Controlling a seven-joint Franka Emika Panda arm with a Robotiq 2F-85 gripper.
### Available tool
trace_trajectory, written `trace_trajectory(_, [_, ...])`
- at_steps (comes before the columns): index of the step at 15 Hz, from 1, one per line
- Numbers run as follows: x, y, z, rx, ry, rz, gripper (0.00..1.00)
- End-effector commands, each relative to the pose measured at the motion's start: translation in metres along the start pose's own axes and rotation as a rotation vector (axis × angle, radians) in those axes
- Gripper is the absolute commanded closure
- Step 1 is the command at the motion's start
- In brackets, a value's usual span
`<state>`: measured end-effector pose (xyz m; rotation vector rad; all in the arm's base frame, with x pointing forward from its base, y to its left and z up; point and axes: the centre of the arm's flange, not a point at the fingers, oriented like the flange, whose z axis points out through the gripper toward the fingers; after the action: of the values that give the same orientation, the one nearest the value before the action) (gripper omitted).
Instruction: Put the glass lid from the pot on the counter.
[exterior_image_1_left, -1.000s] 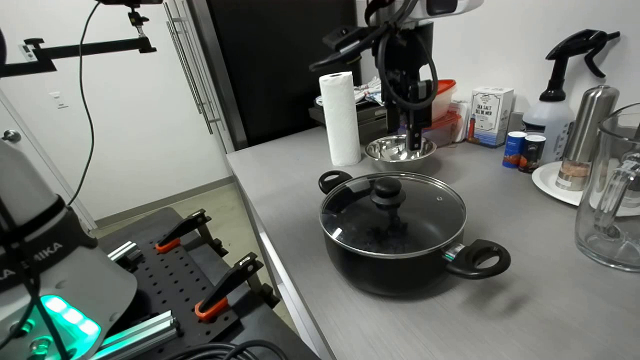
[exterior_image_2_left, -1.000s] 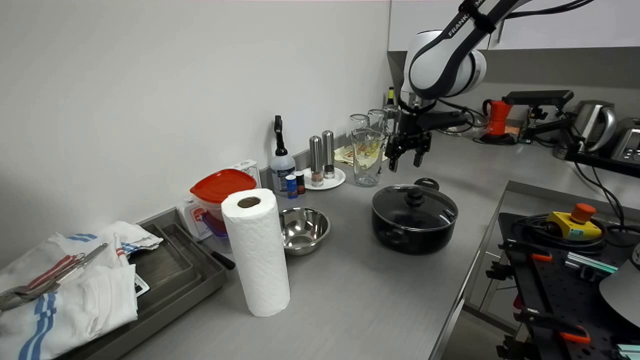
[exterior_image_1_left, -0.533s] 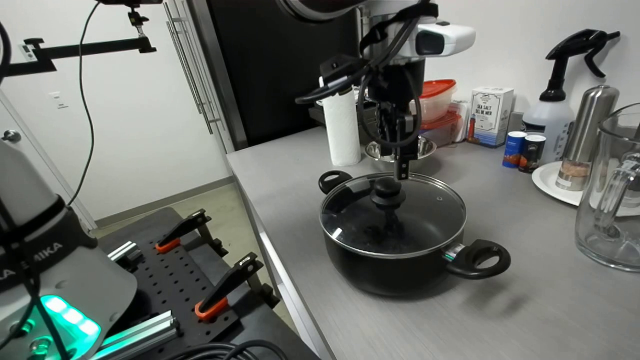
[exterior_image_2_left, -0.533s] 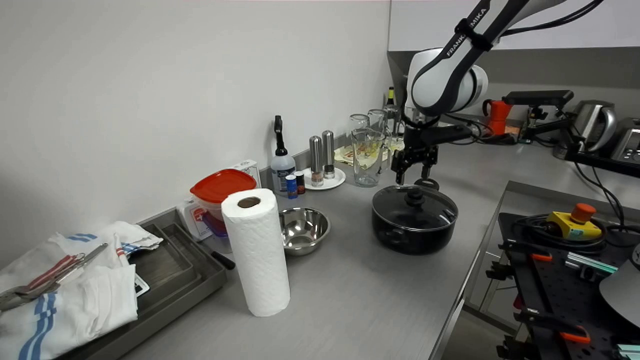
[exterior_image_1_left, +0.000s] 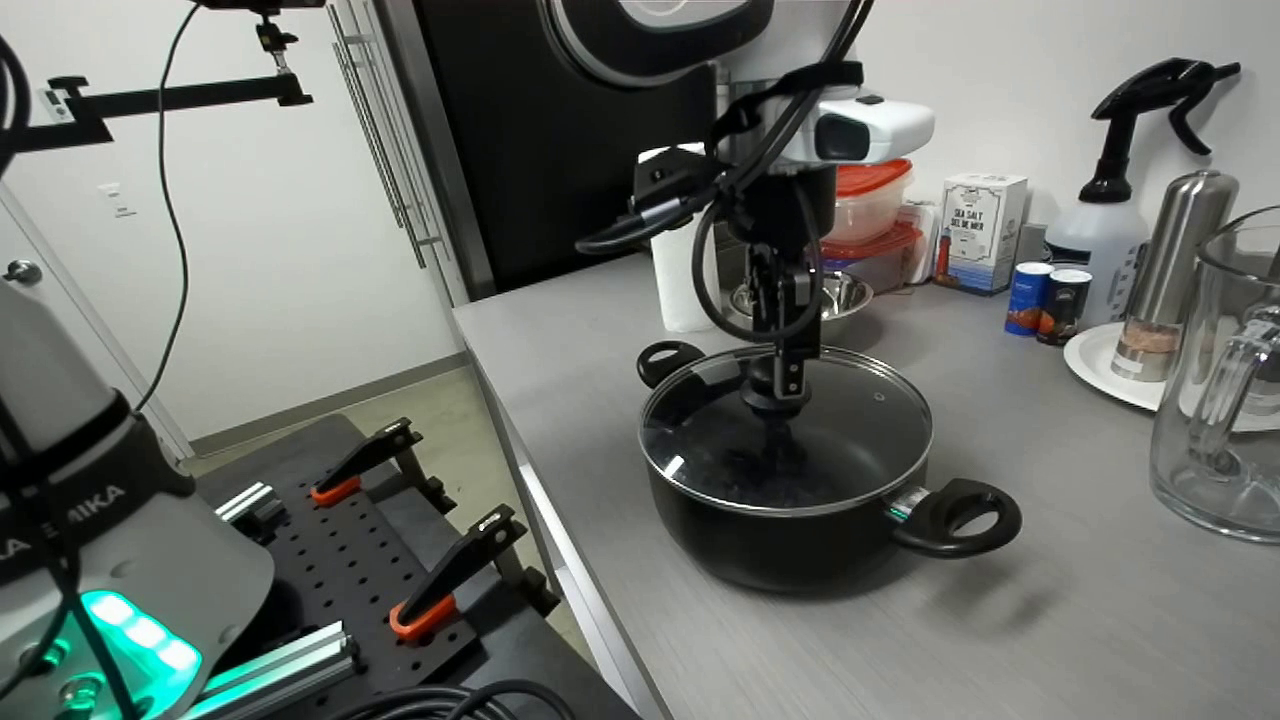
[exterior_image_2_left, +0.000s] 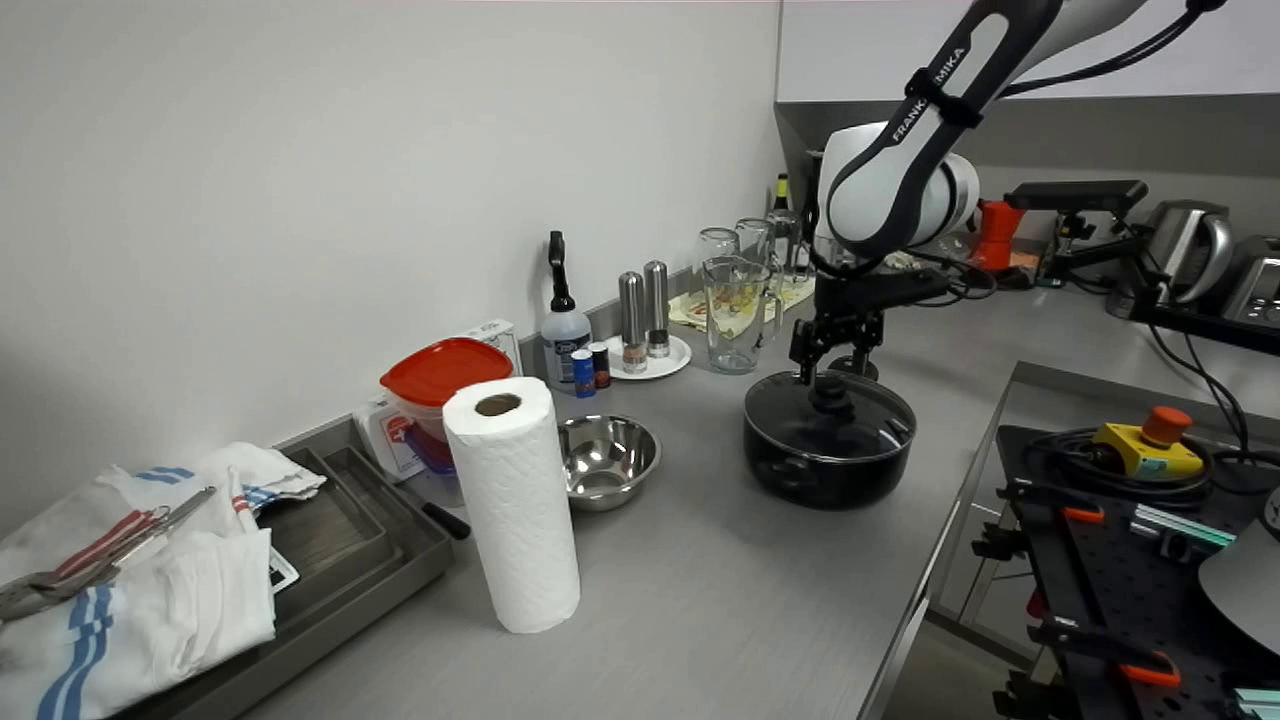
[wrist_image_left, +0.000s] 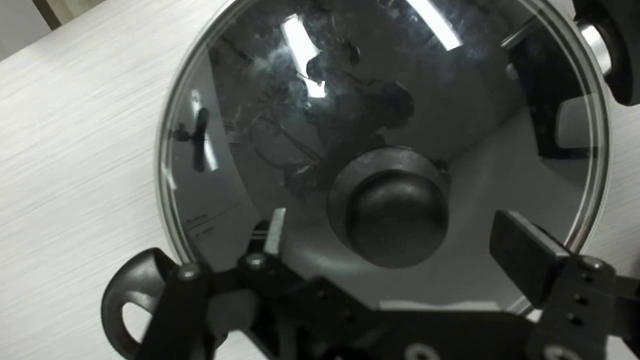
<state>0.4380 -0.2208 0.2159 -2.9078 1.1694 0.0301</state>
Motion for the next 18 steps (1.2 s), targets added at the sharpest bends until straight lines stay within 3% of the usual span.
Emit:
trace_trajectory(1, [0.0082, -0.0058, 0.0091, -0.001, 0.016, 0.028, 0.0])
trace_trajectory(4, [0.0086, -0.006, 0.0116, -0.004, 0.011, 0.027, 0.02])
trace_trajectory(5, [0.0089, -0.0056, 0.012, -0.003, 0.011, 0.026, 0.27])
trace_trajectory(8, [0.0098, -0.0056, 0.0126, -0.003, 0.012, 0.026, 0.34])
trace_trajectory(13, [0.011, -0.0082, 0.0113, 0.0, 0.014, 0.021, 0.73])
trace_trajectory(18, [0.01, -0.0071, 0.0072, 0.006, 0.012, 0.018, 0.75])
